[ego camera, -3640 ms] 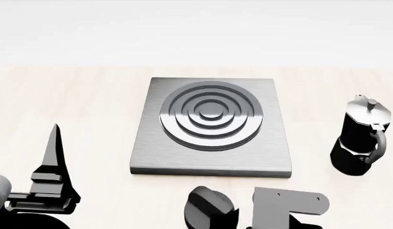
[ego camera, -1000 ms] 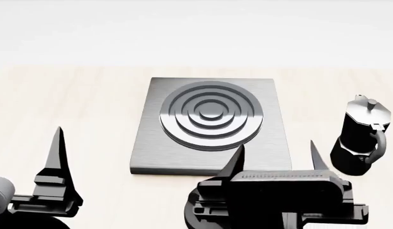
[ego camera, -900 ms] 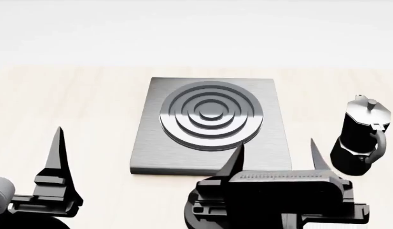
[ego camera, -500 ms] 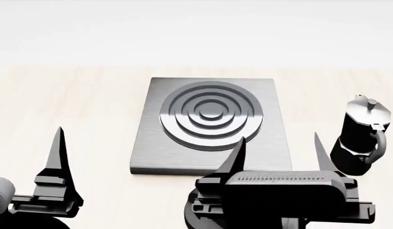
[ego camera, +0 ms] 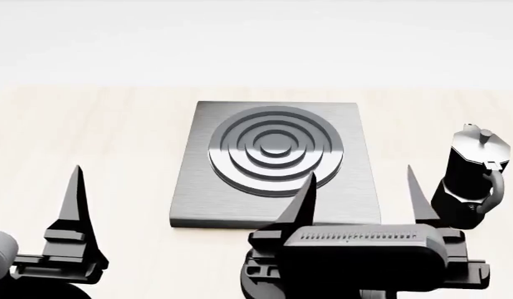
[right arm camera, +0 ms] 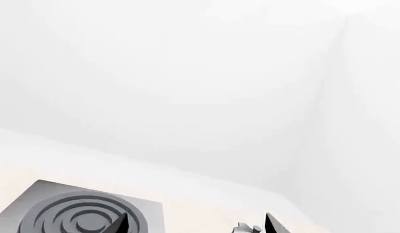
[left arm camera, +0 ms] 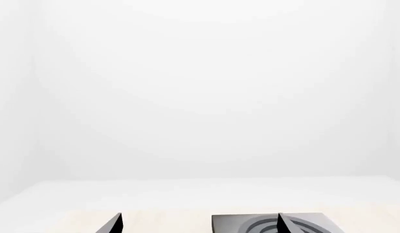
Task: Turn on the stove.
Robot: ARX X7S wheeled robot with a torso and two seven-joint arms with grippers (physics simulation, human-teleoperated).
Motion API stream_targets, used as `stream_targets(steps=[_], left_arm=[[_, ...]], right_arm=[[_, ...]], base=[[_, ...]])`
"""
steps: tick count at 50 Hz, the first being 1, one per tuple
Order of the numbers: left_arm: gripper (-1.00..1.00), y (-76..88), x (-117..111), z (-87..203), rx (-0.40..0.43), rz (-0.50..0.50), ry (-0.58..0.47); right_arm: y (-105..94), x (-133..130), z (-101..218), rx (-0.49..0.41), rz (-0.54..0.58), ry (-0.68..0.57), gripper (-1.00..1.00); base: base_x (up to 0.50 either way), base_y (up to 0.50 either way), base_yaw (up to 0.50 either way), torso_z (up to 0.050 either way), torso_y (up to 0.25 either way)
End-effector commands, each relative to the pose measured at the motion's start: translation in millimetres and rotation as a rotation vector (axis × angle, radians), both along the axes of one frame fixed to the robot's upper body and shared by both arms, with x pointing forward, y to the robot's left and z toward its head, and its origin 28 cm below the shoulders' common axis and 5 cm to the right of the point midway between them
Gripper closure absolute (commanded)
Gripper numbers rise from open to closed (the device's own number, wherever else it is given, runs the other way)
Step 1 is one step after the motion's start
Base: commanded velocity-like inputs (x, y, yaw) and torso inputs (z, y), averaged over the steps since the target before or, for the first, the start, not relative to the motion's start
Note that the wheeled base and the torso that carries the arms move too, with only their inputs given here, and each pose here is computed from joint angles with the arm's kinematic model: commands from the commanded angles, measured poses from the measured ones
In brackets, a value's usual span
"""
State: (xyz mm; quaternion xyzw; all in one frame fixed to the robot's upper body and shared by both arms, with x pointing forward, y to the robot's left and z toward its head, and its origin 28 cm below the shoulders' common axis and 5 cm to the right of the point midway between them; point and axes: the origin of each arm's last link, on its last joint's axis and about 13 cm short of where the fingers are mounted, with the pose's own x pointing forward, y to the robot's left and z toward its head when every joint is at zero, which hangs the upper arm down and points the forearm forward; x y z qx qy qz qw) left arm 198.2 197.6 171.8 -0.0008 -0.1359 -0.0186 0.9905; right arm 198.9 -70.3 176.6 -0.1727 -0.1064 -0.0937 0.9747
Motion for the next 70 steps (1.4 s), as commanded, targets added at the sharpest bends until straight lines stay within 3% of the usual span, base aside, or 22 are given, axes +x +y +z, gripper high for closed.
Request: stream_targets(steps=[1,32,70], left_arm=[[-1.0,0.0,-0.7,0.5,-0.001,0.001,-0.001],[-1.0,-4.2,-2.5,1.6,0.001,-0.015,-0.006],[-1.0,-6.8,-11.7,26.3,0.008,-0.049,-0.078]], right_arm=[[1.0,-1.4,1.7,0.005,0.023,-0.028,-1.0],[1.4,0.1,6.2,0.037,0.079,-0.093,-1.0],[2.9,6.5,16.9,0.035,0.084,-0.124,-1.0]], base=[[0.0,0.0,0.0,0.0,0.0],[0.0,0.0,0.0,0.0,0.0],[0.0,0.0,0.0,0.0,0.0]])
